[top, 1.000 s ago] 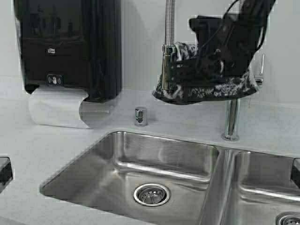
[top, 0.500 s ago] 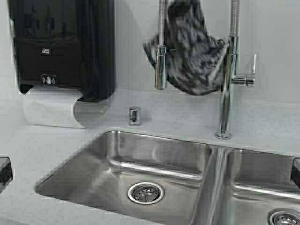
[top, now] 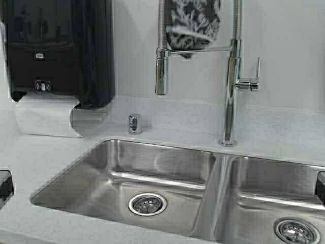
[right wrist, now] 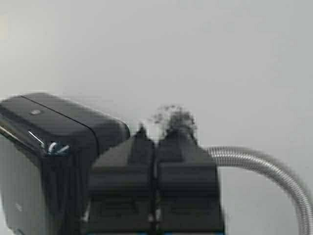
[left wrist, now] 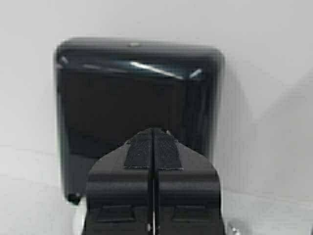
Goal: Get the cloth and wipe up the spill under the wine glass
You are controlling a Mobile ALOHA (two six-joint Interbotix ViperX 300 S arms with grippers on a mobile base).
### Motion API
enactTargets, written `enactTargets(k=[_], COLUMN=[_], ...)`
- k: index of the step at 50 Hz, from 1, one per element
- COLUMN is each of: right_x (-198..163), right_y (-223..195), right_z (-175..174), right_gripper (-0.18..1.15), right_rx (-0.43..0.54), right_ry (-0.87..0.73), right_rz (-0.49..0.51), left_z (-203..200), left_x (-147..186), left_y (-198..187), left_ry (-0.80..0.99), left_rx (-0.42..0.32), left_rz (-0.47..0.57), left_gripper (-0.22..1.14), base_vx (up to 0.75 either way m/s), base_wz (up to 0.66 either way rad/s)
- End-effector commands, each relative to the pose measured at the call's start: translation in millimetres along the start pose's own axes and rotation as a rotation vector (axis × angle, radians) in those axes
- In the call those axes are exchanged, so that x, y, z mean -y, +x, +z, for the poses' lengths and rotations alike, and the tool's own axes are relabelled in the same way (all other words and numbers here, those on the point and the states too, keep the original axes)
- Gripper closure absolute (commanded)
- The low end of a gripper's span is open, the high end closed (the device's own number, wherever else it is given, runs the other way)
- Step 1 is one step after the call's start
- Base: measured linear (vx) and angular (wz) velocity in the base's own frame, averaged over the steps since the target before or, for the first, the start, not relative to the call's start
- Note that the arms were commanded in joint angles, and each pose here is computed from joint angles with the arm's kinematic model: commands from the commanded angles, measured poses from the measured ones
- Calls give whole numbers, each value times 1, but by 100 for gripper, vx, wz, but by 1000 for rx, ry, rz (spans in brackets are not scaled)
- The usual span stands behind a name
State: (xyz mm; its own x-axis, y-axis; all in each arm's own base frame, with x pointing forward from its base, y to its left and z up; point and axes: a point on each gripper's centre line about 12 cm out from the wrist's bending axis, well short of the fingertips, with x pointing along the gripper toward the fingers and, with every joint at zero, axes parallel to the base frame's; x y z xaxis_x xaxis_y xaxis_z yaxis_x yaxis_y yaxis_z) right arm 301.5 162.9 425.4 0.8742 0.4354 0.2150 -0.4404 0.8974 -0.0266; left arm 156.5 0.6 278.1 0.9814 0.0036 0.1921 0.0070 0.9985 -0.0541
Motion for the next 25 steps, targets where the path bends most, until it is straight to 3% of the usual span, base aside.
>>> enactTargets(k=[1, 25], right_x=[-3, -4], right_y=[-17, -31], right_z=[28, 17], right_gripper=[91, 91], right_rx=[31, -9], right_ry=[4, 9], right_rz=[20, 29], left_z=[3, -2], left_x=[0, 0], left_y=[1, 1], left_ry=[-3, 2], left_rx=[8, -18], left_rz=[2, 3], left_gripper=[89, 89], base_vx=[-7, -6], base_wz=[-4, -3])
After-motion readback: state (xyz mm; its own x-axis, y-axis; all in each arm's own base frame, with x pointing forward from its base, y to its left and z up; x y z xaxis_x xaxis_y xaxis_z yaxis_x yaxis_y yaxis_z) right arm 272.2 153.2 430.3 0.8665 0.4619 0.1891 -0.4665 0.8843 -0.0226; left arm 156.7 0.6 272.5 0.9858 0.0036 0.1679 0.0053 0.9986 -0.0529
